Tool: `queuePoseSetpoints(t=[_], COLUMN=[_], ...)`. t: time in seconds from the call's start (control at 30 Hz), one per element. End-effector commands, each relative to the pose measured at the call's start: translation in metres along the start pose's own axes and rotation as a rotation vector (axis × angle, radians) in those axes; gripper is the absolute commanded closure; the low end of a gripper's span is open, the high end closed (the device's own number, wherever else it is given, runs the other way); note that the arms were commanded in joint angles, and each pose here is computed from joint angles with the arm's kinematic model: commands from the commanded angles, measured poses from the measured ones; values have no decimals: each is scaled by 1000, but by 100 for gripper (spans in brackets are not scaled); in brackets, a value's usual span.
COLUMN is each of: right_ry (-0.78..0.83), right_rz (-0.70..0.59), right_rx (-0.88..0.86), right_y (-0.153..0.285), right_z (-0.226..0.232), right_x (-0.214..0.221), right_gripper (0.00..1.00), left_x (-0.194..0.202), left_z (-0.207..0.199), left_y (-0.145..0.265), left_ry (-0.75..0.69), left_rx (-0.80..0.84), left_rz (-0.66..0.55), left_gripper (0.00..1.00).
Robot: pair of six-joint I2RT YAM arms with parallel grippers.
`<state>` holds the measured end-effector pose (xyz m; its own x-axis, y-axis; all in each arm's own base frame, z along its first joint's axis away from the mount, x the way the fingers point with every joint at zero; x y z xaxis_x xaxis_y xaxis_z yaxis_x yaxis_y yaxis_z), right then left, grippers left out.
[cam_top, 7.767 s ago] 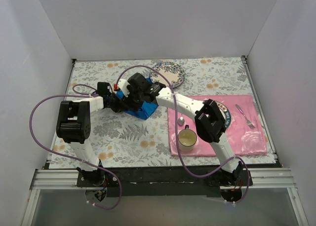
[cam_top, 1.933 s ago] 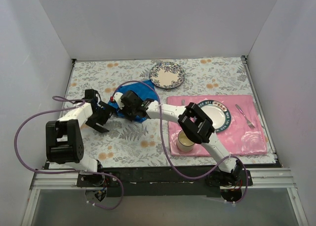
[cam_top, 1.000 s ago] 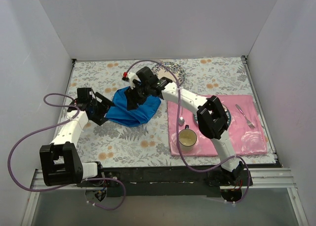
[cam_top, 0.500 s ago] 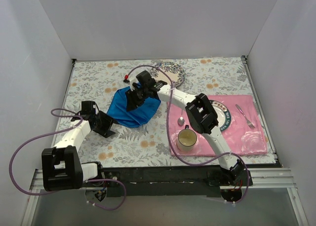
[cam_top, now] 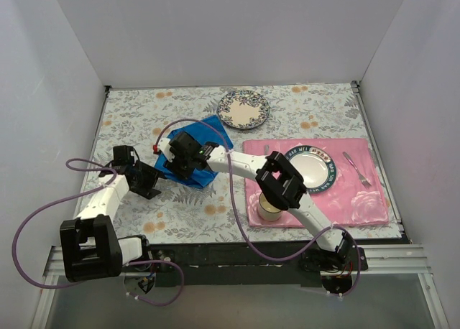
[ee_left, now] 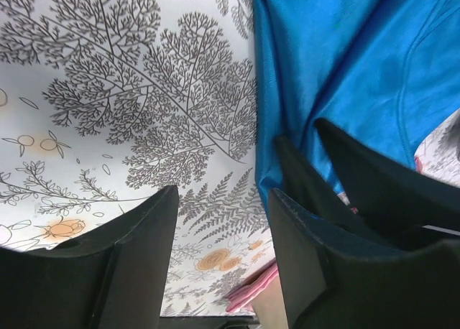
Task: Fold the napkin, place the utensils inside, and roll it up
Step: Roll the napkin with the utensil
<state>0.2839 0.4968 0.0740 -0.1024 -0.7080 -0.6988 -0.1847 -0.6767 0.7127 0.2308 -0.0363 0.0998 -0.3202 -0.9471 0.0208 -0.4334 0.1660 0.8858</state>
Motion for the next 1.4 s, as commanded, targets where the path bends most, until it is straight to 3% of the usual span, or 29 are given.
queuePoseSetpoints(t=[0.0, 0.17, 0.3, 0.4, 0.57, 0.63, 0.7, 0.8, 0.93, 1.03, 1.37], right_ry=[95, 87, 83, 68, 43, 7, -32, -128, -236, -258, -294], right_rz=[60, 16, -22, -46, -105, -116, -137, -140, -184, -209, -165], right_rx=[183, 175, 108, 61, -16, -35, -45, -27, -4, 16, 21], right_y=[0, 12, 20, 27, 48, 54, 64, 79, 105, 129, 135], right_z=[-16, -13, -4, 4, 13, 14, 9, -6, -32, -37, -36], right_x=[7, -5, -12, -16, -34, -39, -44, -43, -33, -26, 12], right_gripper=[58, 64, 78, 80, 65, 53, 45, 44, 44, 44, 47], left_x=[-12, -13, -14, -17, -19, -21, -23, -33, -38, -36, -35], left_z=[-8, -7, -9, -10, -33, -44, -53, -67, -77, -86, -101], left_y=[10, 9, 11, 11, 9, 5, -1, -5, -19, -32, -53], left_ry=[5, 19, 20, 22, -12, -37, -62, -68, -68, -86, -144], left_rx=[19, 28, 40, 47, 139, 167, 182, 177, 133, 95, -27], left_rz=[-55, -41, -49, -52, 7, 35, 68, 50, 55, 55, -88], left_gripper=[47, 47, 47, 47, 47, 47, 40, 35, 40, 42, 53])
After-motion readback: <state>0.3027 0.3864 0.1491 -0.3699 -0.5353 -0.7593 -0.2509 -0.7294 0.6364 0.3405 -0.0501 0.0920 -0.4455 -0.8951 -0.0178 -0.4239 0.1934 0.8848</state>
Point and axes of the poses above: each gripper's point midway between its finger pads, its own y axis back along the fingers, its own z axis along the line the jaws close on, x = y × z, the point moved 5 cm from there along y, back along the fingers, and after that the axes turned 9 degrees about y, right-handed, at the moved point
